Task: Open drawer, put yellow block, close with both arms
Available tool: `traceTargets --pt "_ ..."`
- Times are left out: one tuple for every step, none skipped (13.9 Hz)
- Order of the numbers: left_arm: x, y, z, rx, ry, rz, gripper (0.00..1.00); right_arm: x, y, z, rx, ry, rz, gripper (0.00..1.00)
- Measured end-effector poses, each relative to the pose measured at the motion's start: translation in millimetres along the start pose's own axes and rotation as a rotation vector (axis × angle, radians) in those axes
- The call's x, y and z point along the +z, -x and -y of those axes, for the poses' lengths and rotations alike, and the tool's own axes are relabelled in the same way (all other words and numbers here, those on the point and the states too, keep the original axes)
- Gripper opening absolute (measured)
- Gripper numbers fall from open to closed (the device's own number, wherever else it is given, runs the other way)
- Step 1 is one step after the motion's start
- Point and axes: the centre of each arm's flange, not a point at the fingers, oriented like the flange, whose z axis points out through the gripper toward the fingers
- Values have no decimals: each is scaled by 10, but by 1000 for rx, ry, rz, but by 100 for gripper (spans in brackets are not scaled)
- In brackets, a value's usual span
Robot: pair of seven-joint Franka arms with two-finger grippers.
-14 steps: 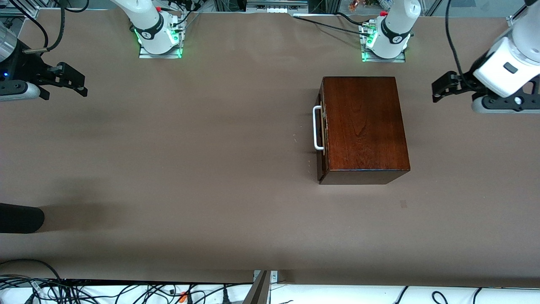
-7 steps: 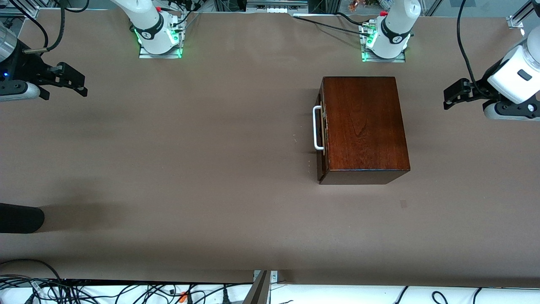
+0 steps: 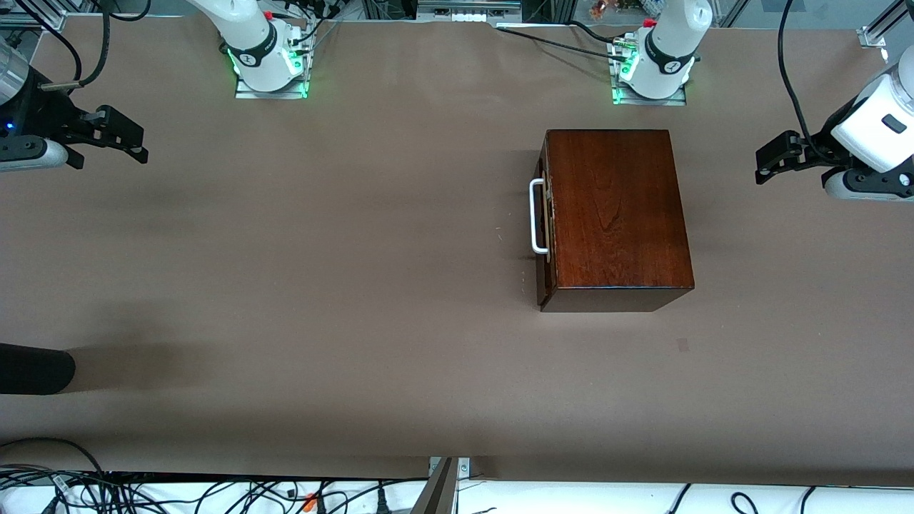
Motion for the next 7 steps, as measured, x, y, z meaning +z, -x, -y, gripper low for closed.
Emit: traceTargets --pt "0 0 -3 1 0 0 100 0 0 0 0 0 0 100" --pt "0 0 -4 1 0 0 100 0 0 0 0 0 0 100" --pt "0 0 -2 0 0 0 100 0 0 -3 0 0 0 100" --pt "0 0 -2 0 0 0 100 0 0 -10 2 0 0 100" --pt "0 0 -2 0 0 0 100 0 1 -19 3 0 0 100" --pt "2 0 0 0 0 0 100 0 1 -24 4 0 0 100" --pt "4 0 3 -1 0 1 100 0 1 -24 4 0 0 100"
